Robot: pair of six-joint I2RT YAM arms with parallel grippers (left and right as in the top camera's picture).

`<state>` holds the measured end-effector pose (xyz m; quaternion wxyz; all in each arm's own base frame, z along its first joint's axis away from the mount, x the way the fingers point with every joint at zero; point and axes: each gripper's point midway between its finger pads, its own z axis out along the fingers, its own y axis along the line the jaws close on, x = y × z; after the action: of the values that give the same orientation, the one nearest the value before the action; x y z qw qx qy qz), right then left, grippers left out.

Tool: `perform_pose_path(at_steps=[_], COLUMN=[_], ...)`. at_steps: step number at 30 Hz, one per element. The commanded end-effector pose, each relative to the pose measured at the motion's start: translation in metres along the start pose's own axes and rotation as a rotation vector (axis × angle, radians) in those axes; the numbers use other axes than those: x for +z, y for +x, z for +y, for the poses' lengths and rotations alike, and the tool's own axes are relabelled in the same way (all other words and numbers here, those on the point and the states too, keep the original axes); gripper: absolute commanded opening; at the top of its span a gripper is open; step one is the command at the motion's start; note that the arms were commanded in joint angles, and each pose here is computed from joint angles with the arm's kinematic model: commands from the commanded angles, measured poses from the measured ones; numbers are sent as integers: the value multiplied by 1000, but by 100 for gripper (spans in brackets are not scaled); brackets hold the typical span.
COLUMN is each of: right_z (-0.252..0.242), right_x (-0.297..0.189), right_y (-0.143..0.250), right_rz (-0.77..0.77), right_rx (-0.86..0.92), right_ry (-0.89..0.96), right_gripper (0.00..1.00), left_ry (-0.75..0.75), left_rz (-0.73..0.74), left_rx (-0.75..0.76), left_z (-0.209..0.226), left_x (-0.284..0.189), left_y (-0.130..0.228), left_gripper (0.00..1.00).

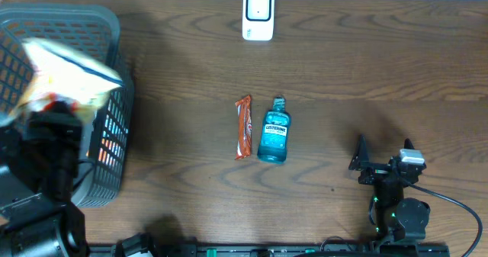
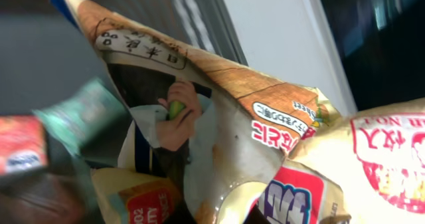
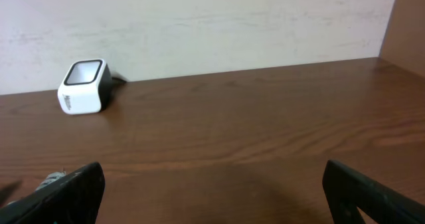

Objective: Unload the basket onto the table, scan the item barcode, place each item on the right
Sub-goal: 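Carry the snack bag out and drop it right of the bottle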

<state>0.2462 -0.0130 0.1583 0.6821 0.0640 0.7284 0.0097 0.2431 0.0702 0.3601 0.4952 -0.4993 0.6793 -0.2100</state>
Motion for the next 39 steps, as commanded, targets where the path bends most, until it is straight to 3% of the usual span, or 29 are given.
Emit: perform_pose_path(at_steps=[1, 6, 16, 25, 30, 35, 37, 39], right_z=[-1, -1, -1, -1, -1, -1, -1, -1], right_x=[0, 0, 0, 0, 0, 0, 0, 0], right_y=[0, 0, 0, 0, 0, 0, 0, 0], right_rz=[0, 0, 0, 0, 0, 0, 0, 0], right_rx=[12, 12, 12, 12, 12, 12, 12, 12], right_ry=[5, 4, 4, 5, 4, 4, 4, 5], right_gripper=[99, 99, 99, 99, 99, 99, 99, 99], left_ry=[143, 193, 28, 91, 112, 75, 76, 93], left_rz=[233, 445, 772, 950, 995, 1022, 1022, 1012], left_rx=[238, 424, 807, 1095, 1167, 1188, 1189, 1182], left_z=[-30, -46, -16, 12, 33, 55, 54, 47], left_x=[4, 19, 66, 96, 111, 122, 122, 119], left_y=[52, 117, 271, 402, 453, 472, 471, 468], left_gripper=[7, 7, 7, 7, 8, 8, 50, 80])
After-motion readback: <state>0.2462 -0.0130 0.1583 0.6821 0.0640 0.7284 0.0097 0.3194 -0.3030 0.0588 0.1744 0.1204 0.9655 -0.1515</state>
